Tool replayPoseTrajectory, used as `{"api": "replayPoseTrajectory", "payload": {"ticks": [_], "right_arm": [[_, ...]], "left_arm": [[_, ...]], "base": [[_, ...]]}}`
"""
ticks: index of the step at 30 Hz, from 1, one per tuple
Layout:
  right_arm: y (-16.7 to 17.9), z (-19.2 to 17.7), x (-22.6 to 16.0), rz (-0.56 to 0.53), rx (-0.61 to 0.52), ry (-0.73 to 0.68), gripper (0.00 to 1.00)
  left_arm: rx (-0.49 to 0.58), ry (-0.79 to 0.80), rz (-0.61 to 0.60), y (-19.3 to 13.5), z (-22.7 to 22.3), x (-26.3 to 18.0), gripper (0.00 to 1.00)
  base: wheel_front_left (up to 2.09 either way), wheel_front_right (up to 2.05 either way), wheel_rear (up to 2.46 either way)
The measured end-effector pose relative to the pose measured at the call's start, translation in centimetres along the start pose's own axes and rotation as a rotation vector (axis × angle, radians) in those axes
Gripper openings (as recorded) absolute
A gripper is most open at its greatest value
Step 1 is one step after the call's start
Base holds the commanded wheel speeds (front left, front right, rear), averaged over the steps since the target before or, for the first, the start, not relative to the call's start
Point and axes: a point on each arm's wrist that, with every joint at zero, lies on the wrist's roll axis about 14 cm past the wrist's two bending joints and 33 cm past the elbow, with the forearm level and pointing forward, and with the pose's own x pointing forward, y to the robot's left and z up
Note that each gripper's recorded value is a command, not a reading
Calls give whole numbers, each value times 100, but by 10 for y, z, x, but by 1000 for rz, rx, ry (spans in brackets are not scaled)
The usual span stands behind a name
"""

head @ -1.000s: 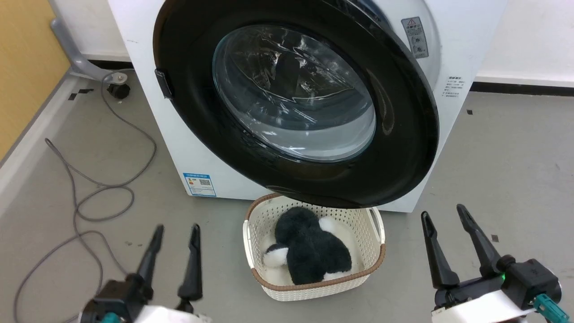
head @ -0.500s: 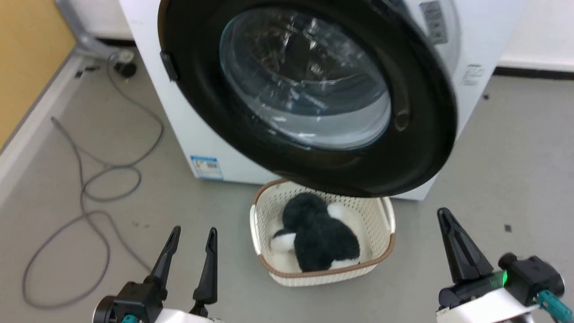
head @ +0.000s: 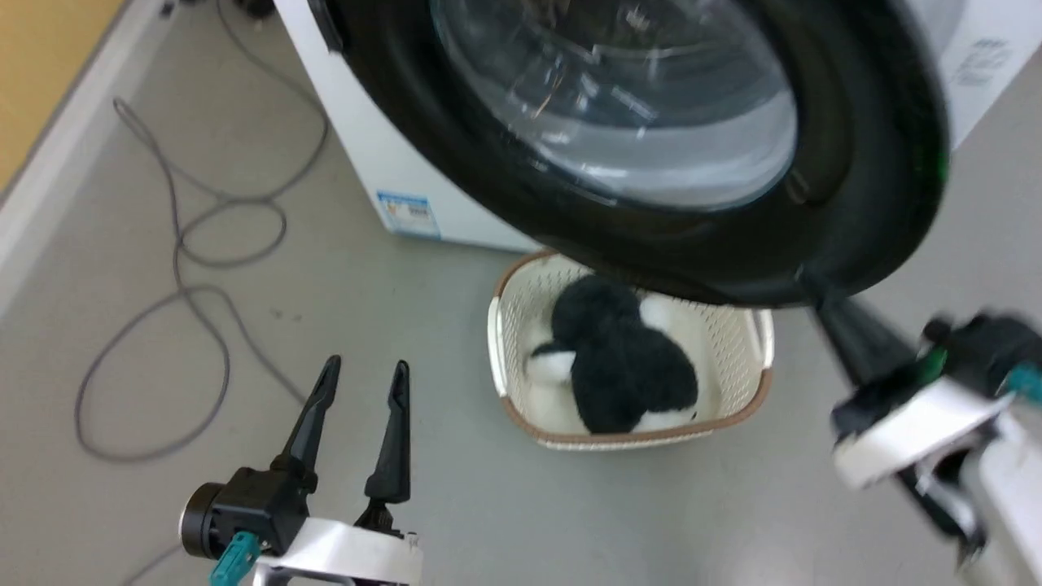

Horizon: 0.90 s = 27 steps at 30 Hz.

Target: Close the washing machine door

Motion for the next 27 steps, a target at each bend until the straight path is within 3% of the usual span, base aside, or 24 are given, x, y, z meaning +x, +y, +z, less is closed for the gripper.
{"api": "replayPoseTrajectory", "payload": {"ticks": [16, 27], "right_arm": [[-95, -20, 90, -94, 20, 81, 0], [-142, -7, 118, -225, 65, 60, 0]], "left_arm": [[-14, 107, 70, 14, -40, 19, 100], [-2, 114, 102, 20, -41, 16, 100]], "base": [[0, 0, 0], [0, 0, 0]]}}
